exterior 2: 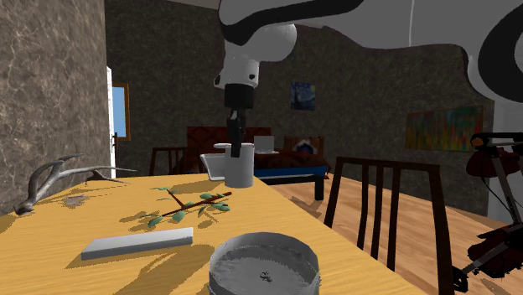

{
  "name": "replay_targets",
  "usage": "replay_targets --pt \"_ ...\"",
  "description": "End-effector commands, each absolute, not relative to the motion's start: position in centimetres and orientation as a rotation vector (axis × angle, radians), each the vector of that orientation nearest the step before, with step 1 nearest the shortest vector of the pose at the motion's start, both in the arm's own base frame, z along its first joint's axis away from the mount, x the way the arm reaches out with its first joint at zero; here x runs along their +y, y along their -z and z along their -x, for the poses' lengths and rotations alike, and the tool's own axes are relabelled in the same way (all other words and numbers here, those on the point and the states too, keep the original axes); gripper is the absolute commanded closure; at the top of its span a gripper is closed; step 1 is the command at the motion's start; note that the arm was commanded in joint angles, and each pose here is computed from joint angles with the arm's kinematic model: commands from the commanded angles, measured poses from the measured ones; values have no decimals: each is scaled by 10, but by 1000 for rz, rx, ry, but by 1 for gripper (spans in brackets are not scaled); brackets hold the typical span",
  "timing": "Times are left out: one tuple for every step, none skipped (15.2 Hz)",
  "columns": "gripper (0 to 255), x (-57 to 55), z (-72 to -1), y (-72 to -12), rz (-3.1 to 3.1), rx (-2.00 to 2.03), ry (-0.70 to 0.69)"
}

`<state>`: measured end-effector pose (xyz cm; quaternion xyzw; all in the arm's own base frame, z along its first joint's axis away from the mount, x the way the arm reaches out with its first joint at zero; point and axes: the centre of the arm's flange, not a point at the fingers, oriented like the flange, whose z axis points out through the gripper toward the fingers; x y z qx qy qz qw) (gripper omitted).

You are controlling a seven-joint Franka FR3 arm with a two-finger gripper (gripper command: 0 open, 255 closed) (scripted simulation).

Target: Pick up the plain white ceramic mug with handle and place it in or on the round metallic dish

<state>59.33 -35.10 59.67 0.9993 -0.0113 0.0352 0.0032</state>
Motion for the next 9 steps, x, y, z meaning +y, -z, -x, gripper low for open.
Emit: replay_targets --pt "255 -351 -593 -607 -3133 -35 -110" --pt "255 -338 -589 -610 -3133 -35 -110" --pt "255 -326 -585 -613 -3133 -35 -110" --pt "255 -314 -581 -616 -3133 -35 -110" --pt "255 -302 -577 -619 -3133 -35 -110" --pt "255 -289 -573 -622 -3133 -35 -110" --pt "255 -277 -569 -624 -3133 -35 -110" --pt "255 -265 -565 -627 -3133 -35 -110" --pt "255 -253 -561 -630 -3133 -35 -110"
